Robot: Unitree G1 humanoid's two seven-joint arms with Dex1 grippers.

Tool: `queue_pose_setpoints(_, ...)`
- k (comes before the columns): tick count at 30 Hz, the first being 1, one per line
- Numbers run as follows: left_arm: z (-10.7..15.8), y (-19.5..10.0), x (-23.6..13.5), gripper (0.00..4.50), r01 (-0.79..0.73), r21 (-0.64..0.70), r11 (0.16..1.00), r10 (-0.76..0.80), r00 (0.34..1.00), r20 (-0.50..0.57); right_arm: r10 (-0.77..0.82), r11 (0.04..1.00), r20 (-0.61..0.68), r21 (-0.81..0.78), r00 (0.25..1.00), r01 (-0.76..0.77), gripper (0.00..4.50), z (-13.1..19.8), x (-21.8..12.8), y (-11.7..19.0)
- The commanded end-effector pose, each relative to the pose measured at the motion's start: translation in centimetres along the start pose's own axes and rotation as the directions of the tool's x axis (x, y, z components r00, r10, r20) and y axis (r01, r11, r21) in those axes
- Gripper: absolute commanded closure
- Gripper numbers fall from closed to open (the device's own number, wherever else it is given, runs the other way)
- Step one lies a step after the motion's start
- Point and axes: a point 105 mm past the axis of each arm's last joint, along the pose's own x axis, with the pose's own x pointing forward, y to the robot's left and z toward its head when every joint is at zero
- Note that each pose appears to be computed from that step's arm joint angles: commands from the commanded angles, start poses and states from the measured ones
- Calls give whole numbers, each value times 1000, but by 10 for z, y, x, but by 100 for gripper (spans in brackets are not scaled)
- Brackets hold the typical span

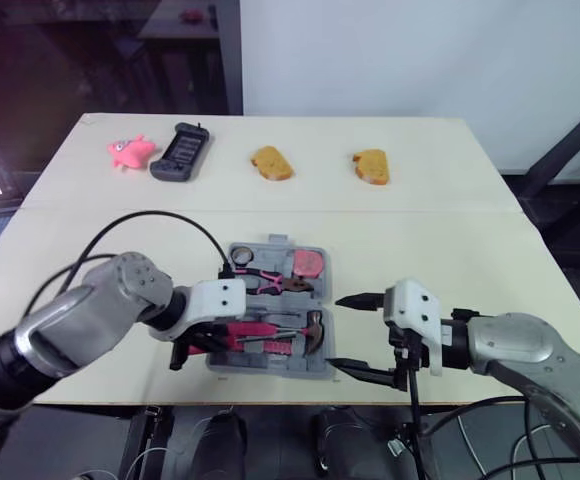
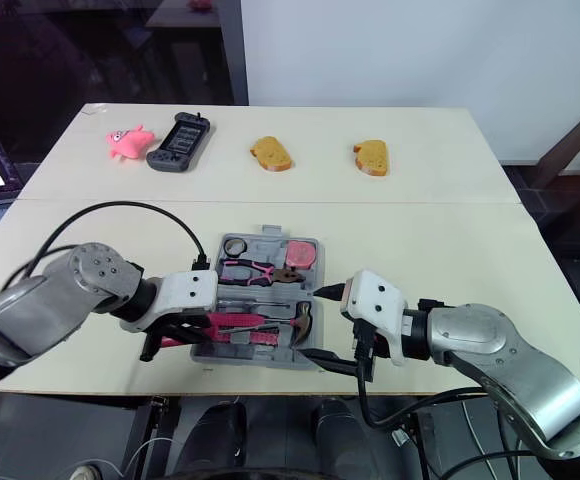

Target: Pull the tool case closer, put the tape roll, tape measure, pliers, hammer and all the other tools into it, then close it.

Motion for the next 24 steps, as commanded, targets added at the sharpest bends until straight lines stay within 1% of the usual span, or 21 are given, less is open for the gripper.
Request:
queue_pose_setpoints(1, 14, -8, -1, 398, 78, 54, 995, -77, 997, -22, 10, 1000, 19, -28, 1000, -10, 0, 2, 1, 3)
queue_pose_setpoints(4, 21, -4, 5, 398, 88, 79, 993, -83, 994, -67, 23, 999, -11, -37, 1000, -24, 0, -7, 2, 5)
queue_pose_setpoints(9, 29, -3, 12, 398, 120, 142, 983, -107, 990, -97, 19, 999, -28, -44, 999, -20, 0, -13, 0, 4)
queue_pose_setpoints(15, 38, -1, 18, 398, 162, 209, 964, -135, 981, -137, 22, 999, -21, -42, 1000, -23, 0, -12, 0, 6)
queue_pose_setpoints(20, 46, 8, 22, 398, 159, 223, 962, -131, 982, -137, 17, 999, -12, -41, 1000, -17, 0, -11, 2, 7)
queue_pose_setpoints(24, 47, 10, 20, 398, 152, 208, 966, -132, 985, -107, 5, 999, -8, -34, 1000, -5, 0, -10, 2, 8)
